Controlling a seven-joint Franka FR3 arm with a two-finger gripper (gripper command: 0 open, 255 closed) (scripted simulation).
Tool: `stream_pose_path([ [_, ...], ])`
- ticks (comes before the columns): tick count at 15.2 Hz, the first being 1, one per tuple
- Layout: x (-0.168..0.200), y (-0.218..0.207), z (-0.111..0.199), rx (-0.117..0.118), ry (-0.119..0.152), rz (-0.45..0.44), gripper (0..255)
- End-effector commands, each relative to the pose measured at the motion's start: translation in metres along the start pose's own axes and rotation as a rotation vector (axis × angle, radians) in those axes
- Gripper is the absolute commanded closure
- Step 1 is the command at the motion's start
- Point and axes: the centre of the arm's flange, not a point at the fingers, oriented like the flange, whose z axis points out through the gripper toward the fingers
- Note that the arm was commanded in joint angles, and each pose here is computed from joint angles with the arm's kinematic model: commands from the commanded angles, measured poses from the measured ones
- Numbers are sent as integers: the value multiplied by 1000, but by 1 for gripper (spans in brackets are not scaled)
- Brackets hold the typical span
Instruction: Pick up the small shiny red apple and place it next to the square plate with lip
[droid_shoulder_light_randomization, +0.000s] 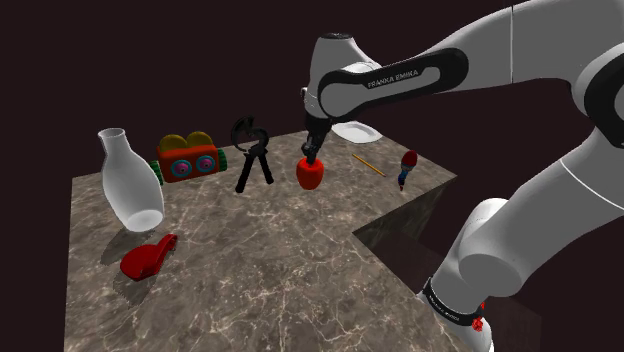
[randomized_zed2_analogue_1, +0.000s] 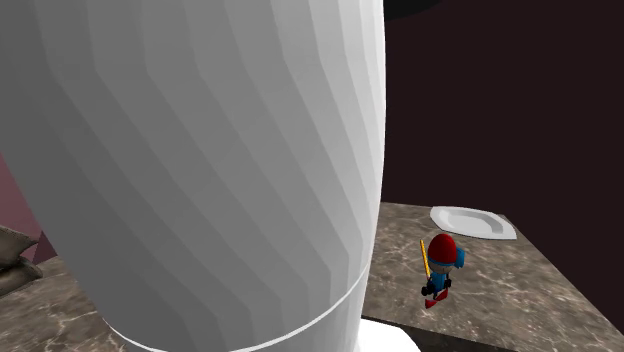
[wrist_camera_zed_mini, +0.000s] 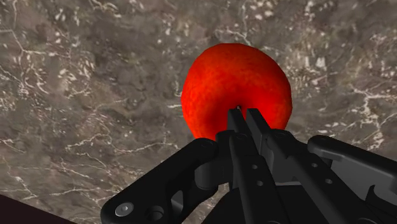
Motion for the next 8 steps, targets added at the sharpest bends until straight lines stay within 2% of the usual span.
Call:
stream_pose_path([
  [1,1,1,-9,0,0,0,255],
  [8,5,5,-46,0,0,0,255],
])
